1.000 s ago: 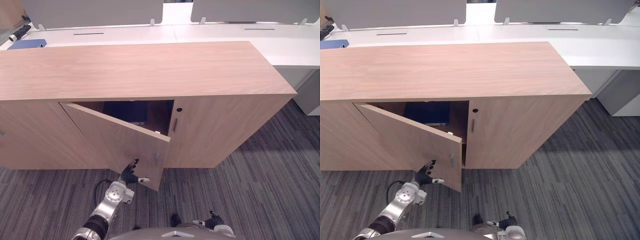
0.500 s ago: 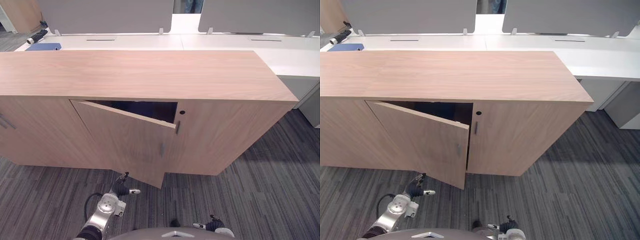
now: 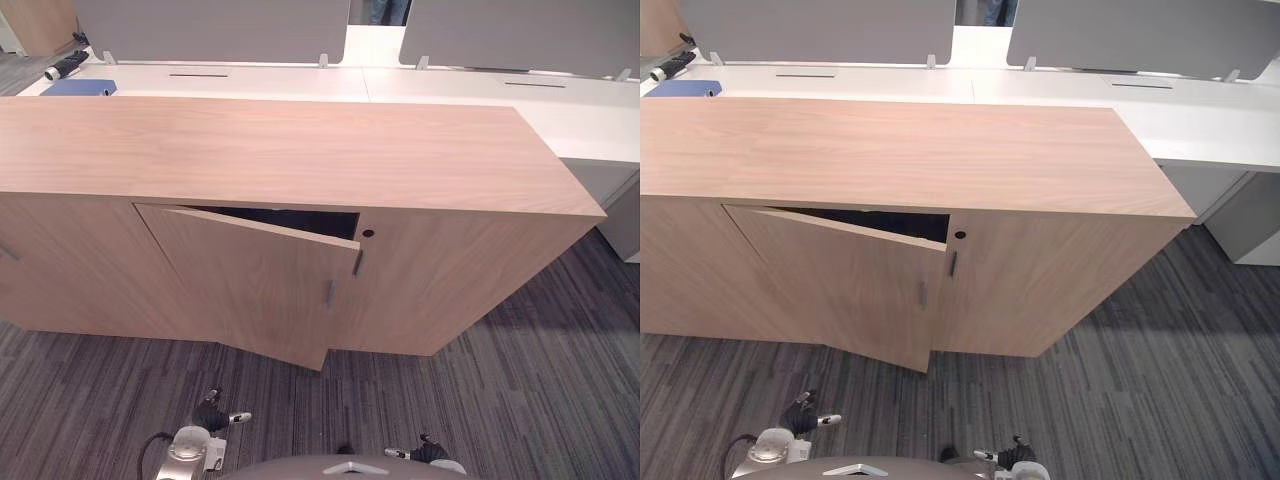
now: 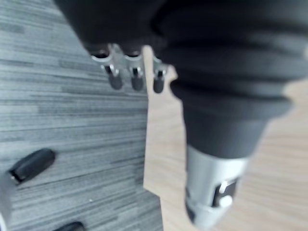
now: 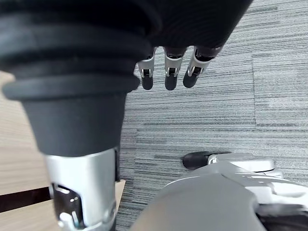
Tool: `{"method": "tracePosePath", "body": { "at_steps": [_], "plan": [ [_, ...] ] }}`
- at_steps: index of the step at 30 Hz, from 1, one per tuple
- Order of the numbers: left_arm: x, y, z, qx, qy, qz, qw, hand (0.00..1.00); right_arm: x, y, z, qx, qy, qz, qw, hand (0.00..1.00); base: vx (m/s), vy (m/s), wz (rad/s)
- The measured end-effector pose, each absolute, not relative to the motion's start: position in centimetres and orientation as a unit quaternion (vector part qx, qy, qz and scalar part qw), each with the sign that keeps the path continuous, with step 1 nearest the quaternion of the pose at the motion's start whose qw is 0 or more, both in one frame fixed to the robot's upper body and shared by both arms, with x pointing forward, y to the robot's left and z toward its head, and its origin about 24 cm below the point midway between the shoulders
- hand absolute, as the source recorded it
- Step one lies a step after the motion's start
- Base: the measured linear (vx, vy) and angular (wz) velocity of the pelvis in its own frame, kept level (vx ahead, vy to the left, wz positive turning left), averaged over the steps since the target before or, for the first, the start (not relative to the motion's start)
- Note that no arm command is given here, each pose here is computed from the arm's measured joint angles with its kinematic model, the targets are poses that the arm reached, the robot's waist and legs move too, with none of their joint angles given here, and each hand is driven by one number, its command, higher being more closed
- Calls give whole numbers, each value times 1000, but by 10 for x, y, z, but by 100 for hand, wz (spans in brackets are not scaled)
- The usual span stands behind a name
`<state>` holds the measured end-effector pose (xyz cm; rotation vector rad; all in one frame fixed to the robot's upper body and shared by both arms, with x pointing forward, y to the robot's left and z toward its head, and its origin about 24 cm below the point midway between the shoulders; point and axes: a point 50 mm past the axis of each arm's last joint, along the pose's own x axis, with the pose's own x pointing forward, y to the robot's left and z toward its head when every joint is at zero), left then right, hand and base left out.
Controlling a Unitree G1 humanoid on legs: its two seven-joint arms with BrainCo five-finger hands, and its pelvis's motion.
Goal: Walk over to the cabinet, pick up the folder, carry it to the office cabinet, place the folder inside the office cabinet, then close the office cabinet door
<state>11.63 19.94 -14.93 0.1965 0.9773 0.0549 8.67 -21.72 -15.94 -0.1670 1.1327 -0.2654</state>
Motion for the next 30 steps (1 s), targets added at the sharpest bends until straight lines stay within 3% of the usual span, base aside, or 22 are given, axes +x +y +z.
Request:
{"method": "tracePosePath", "body": {
  "at_steps": [13,30],
  "plan": [
    [82,224,-154,63,507,114,852,0,96,-218,-158,-51,525,-148,836,0,-84,-29,-5],
    [65,218,-160,42,533,125,835,0,92,-226,-158,-3,528,-197,826,0,-15,-11,-14]
  ]
}}
